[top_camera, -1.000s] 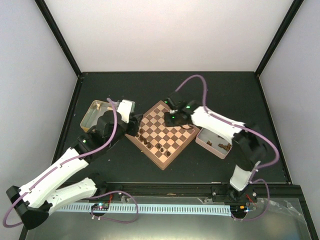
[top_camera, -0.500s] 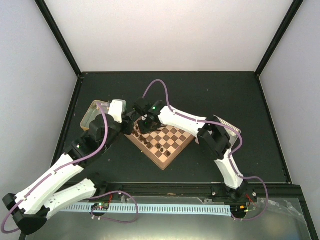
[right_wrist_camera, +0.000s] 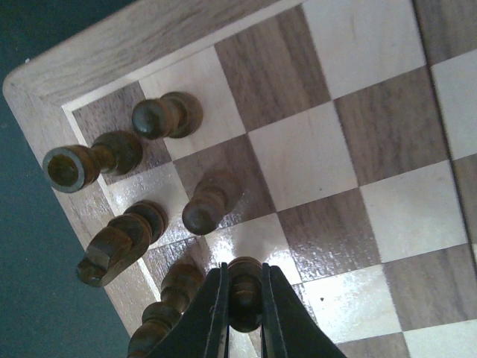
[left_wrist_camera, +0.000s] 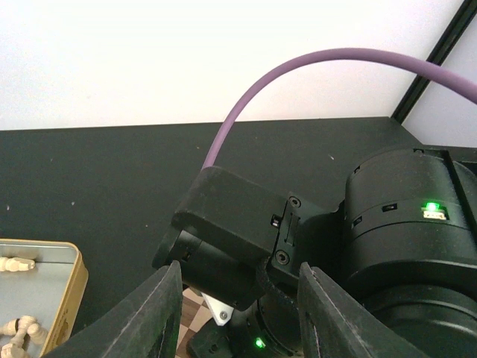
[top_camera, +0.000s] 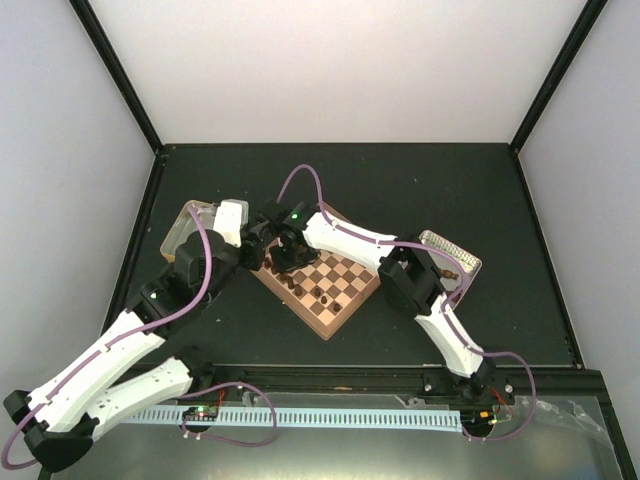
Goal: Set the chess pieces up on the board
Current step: Place the chess piece on the chessboard.
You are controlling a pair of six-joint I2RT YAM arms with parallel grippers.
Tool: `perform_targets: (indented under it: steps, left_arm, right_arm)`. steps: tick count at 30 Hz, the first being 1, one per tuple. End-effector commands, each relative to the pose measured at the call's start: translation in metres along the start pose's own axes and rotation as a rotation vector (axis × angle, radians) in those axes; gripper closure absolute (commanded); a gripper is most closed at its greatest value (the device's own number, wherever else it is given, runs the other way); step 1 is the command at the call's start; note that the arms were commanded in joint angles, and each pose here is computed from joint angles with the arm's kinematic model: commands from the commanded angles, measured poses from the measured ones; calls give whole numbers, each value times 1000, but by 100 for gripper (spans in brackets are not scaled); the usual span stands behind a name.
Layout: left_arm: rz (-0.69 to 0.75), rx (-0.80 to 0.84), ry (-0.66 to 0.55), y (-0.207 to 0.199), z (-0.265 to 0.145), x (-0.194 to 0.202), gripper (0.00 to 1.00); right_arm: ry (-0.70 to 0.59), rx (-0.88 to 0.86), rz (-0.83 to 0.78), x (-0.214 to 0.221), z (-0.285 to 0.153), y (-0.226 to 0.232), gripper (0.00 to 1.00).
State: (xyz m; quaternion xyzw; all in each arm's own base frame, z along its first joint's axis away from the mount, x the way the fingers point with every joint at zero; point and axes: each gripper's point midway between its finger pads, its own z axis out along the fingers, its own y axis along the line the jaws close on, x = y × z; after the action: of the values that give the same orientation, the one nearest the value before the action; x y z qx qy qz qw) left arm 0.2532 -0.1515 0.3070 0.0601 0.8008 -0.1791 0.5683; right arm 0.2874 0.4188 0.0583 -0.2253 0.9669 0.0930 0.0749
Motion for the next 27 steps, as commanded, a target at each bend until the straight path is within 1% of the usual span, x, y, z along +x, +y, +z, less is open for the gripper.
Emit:
perform_targets:
  steps: [1, 6, 11, 18, 22, 25, 27]
  left_arm:
    - [-16, -17, -35, 5, -3, -8, 55]
    - [-15, -21, -27, 5, -1, -5, 54]
    - [-14, -18, -27, 5, -2, -5, 54]
    - [-17, -16, -28, 4, -2, -6, 54]
    - [-18, -12, -27, 4, -2, -6, 54]
    - [-19, -10, -29, 4, -3, -6, 54]
    - [-18, -9, -31, 4, -3, -7, 54]
  right_arm:
    - [14, -12, -5, 1, -2, 8, 88]
    - [9, -6, 1, 0, -2, 7, 79]
    - [-14, 12, 16, -4, -9, 4, 74]
    - [-88, 47, 43, -15, -29, -3, 74]
    - [-101, 53, 45, -16, -35, -4, 75]
    - [-89, -20, 24, -14, -40, 8, 74]
    - [-113, -84, 19, -16, -52, 18, 73]
